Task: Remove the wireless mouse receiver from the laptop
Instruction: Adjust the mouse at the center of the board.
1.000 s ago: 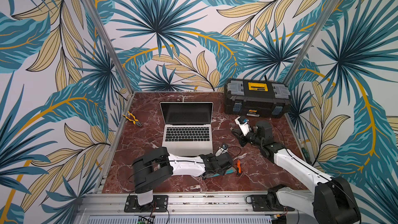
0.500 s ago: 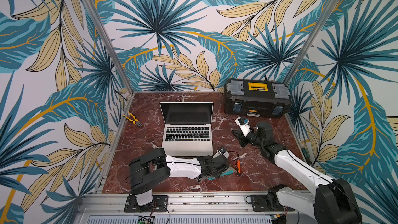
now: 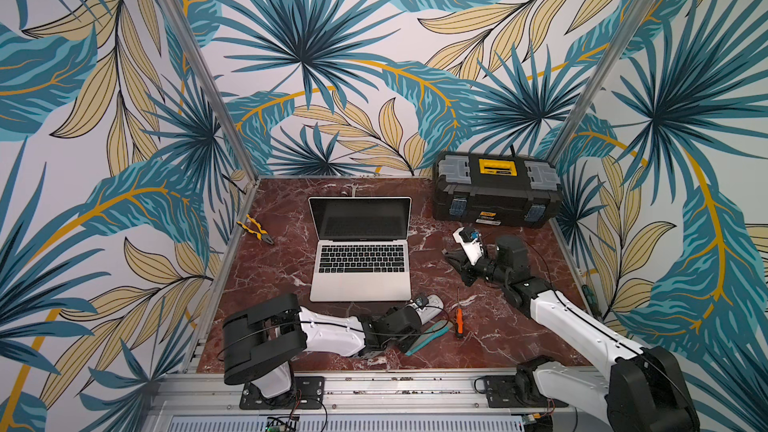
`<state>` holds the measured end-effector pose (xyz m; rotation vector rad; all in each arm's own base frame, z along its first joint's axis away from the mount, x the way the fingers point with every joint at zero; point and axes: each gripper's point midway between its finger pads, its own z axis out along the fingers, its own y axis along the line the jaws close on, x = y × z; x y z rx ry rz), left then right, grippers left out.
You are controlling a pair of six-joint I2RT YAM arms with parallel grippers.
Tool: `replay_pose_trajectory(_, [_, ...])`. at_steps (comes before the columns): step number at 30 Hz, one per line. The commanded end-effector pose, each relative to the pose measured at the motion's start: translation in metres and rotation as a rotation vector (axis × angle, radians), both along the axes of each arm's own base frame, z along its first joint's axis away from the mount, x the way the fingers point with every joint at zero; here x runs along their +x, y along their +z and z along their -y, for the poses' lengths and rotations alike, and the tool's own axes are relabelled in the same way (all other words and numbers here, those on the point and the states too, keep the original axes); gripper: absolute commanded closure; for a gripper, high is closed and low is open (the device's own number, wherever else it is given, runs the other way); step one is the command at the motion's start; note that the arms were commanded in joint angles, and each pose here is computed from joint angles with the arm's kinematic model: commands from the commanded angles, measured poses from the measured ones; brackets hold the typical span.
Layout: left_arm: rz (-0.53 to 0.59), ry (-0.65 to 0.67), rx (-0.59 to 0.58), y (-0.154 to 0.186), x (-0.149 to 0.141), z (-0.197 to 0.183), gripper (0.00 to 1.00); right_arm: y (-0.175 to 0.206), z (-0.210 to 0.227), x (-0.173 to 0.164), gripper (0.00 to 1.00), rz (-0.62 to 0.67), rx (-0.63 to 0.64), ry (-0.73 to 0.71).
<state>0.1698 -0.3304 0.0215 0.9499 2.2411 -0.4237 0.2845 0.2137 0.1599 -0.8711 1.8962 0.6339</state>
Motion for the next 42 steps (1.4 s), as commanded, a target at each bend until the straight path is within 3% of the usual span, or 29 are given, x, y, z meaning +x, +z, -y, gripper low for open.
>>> replay_pose_trajectory(1, [0.114,-0.022,-0.173,0.027,0.008,0.012,0.43,-0.002,-0.001,-0.004,0.99,-0.014,0.023,0.012])
replay_pose_trajectory(7, [0.262,-0.051,-0.384,0.038,0.005,0.003,0.41,-0.003,-0.002,-0.005,0.99,-0.018,0.026,0.016])
replay_pose_trajectory(14, [0.342,-0.15,-0.456,0.033,-0.006,0.006,0.33,-0.006,-0.002,-0.005,0.98,-0.025,0.024,0.018])
replay_pose_trajectory(18, [0.373,-0.174,-0.395,0.026,-0.002,0.01,0.33,-0.005,-0.003,-0.006,0.98,-0.027,0.028,0.021])
replay_pose_trajectory(24, [0.365,-0.134,-0.402,0.023,0.012,-0.003,0.3,-0.007,-0.003,-0.006,0.97,-0.03,0.026,0.023])
replay_pose_trajectory(35, [0.371,-0.278,-0.391,0.014,0.003,0.016,0.28,-0.01,-0.004,-0.005,0.96,-0.044,0.023,0.024])
replay_pose_trajectory(42, [0.381,-0.252,-0.372,0.009,0.013,0.017,0.27,-0.013,-0.004,-0.006,0.96,-0.053,0.024,0.024])
